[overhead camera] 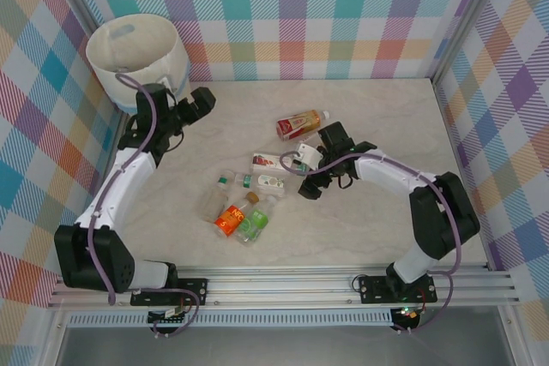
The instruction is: Put the plastic bottles in the bin
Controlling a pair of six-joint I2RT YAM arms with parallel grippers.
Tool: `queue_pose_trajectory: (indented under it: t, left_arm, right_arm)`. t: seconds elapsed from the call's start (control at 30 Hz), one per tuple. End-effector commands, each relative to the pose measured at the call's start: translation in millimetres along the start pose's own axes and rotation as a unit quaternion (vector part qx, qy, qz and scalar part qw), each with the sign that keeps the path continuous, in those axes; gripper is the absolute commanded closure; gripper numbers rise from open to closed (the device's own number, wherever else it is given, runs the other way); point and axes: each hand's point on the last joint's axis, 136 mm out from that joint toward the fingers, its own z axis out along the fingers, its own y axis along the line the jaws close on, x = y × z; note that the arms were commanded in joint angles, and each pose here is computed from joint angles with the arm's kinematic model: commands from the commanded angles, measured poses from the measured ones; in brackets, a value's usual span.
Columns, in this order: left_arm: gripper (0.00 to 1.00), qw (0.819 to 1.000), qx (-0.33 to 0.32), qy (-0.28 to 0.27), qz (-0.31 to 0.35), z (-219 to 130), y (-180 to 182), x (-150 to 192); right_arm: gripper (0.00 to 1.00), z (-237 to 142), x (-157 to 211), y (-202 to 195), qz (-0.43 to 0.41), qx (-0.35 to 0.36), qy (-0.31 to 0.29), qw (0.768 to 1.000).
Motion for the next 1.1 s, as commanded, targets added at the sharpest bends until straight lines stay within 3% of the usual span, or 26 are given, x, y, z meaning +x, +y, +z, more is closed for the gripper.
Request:
queue_pose_trajectory:
  t: [0.0,0.2,0.5,0.6,0.77,1.07]
  left_arm:
    - [0.0,0.999,0.027,-0.003,-0.018,-12,-5,11]
    - [0.0,0.998,-0.005,0.045,-0.037,-18,27,59]
    - [0.0,0.997,-0.045,0.053,-0.045,-26,56,84]
    - [0.0,0.996,-0.047,0.059,-0.049,-24,57,88]
    - [0.0,0.996,-0.051,0.06,-0.051,-23,60,89]
    - [0.0,0.995,-0.036,0.073,-0.049,-22,55,94]
  right_arm:
    - [0.0,6,1,-7,-0.066,-0.009,0.023,0.998]
    - [0.0,24,4,-23,-0.093,-0.004,0.044,0.995]
    - [0.03,51,3,-40,-0.147,0.006,0.052,0.988]
    - [0.19,57,-4,-45,-0.159,0.021,0.036,0.986]
    - [0.26,66,-1,-41,-0.165,0.015,0.038,0.985]
    - [0.54,59,-3,-32,-0.165,0.049,0.038,0.984]
